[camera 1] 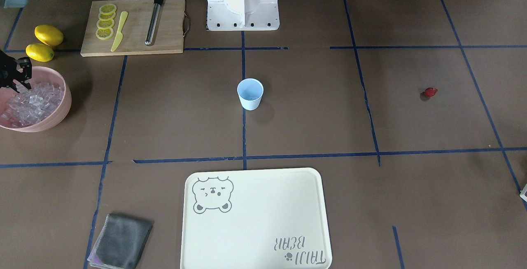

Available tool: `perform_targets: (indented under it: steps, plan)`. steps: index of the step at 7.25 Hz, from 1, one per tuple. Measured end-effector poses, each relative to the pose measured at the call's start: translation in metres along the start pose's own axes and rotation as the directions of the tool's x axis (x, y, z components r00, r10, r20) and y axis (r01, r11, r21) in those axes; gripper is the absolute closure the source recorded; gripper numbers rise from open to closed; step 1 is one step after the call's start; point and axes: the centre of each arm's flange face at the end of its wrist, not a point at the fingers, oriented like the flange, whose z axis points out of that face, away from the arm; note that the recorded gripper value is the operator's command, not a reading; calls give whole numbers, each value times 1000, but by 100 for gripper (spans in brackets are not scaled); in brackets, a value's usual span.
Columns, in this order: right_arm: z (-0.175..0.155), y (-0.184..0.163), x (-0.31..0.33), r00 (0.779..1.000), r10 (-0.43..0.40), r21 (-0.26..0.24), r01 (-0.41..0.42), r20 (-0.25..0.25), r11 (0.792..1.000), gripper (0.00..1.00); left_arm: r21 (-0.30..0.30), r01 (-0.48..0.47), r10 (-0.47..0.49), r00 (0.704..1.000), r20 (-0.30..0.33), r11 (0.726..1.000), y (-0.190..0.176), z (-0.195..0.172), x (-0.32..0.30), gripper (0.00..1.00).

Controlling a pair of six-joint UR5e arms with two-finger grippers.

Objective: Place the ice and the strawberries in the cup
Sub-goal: 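Lower the right gripper into the bowl and grasp another ice cube, then carry the second ice cube with the right gripper over the cup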

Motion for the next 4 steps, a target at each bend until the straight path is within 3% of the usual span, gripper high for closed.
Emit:
perform_targets:
  steps: [4]
  plan:
    - [-70, 14, 8, 994, 49, 91, -58, 93, 994, 100, 1, 0, 0, 1000, -1, 1000, 0, 0, 0, 0]
